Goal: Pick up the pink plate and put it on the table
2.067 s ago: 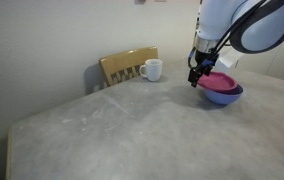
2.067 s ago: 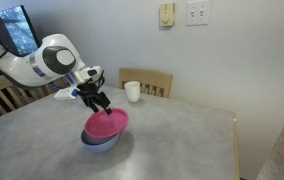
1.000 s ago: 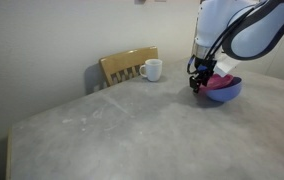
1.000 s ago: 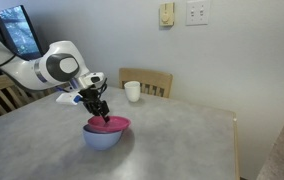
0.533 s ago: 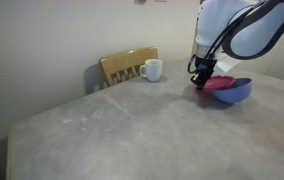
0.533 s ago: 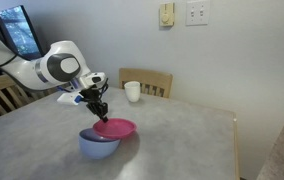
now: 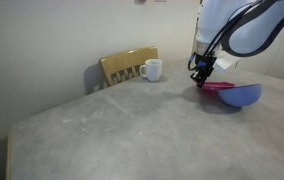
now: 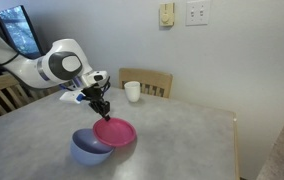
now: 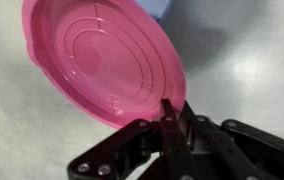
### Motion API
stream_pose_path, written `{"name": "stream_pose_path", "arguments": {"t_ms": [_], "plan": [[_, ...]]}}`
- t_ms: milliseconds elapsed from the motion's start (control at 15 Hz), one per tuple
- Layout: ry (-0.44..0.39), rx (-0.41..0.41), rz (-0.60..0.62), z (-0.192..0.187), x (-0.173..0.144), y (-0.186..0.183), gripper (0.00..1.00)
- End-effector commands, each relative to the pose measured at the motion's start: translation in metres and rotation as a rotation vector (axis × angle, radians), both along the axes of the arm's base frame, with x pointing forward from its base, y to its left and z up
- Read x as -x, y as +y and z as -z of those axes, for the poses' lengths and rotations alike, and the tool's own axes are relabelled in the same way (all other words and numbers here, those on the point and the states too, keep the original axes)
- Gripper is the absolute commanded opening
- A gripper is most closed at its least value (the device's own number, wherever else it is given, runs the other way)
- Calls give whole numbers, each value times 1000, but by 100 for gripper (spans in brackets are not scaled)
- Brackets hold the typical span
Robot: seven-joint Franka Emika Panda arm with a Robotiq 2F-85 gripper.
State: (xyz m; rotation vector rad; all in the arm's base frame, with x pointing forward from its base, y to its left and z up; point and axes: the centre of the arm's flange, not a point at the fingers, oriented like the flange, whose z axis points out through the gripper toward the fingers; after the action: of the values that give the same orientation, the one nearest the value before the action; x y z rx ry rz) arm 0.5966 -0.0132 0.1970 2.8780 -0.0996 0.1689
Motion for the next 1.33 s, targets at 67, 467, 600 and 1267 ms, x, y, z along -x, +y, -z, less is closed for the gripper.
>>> {"name": "stream_pose_path", "arguments": {"t_ms": [67,467,600,1267], "plan": [[-1,20,42,-20,0,-4,3],[-49,34,88,-66,1,15,3],[-67,28,85,-82,0,29,3],[-104,-59,-11,-118,-8,142,3]]}}
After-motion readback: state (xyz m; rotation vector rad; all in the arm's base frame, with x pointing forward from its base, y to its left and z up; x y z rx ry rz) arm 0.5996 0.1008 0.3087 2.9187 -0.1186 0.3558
